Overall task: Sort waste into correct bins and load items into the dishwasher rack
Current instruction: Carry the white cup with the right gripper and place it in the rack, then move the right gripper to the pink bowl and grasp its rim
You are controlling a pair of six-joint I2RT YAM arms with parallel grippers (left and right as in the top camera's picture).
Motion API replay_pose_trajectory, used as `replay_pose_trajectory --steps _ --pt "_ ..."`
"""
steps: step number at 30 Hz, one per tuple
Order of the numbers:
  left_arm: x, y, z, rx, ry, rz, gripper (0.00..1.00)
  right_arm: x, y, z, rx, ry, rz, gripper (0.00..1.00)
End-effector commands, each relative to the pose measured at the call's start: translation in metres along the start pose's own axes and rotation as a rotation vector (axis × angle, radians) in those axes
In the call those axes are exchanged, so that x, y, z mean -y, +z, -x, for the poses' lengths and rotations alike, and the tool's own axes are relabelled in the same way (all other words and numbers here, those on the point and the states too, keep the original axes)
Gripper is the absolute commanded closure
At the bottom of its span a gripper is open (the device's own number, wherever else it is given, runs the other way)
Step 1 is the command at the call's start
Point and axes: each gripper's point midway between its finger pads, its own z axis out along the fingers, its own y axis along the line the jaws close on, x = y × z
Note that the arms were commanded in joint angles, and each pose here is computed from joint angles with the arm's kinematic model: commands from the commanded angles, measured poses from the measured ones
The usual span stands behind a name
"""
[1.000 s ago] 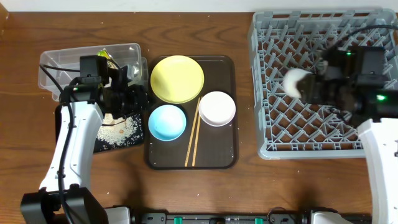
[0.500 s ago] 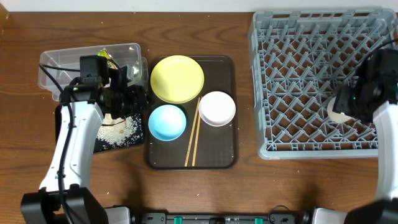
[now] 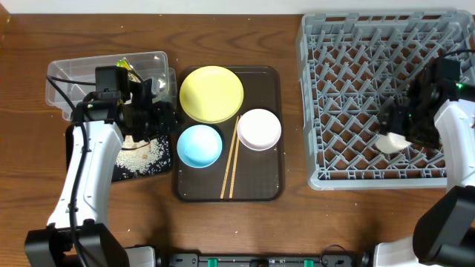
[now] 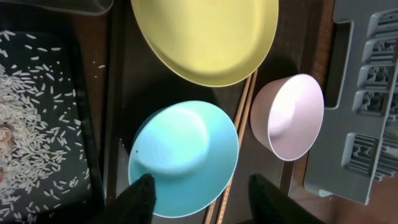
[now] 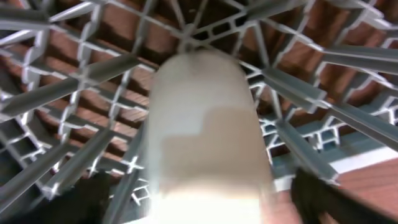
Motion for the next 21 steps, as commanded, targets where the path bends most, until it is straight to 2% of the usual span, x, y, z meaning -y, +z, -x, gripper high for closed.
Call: replay_pose_trajectory --steps 1,6,9,16,21 --pt "0.0 -0.005 0.003 0.018 0.014 0.01 0.46 -0.003 -0.004 0.002 0.008 0.014 0.038 0.01" --pt "0.0 -0.005 0.003 0.018 0.014 0.01 0.45 -0.006 -0.018 0.006 0.055 0.013 0.058 0.01" --pt "-0.006 -0.005 0.003 0.021 0.011 0.043 0.45 -0.021 -0.041 0.014 0.133 -0.01 0.134 0.02" --pt "-0.037 -0.009 -0.008 -0.01 -0.021 0.22 0.45 -0.119 -0.118 0.03 0.415 -0.272 0.492 0.09" --pt "-0.044 -0.011 -0.012 -0.025 -0.032 0.26 0.44 -0.193 -0.134 0.017 0.478 -0.475 0.588 0.1"
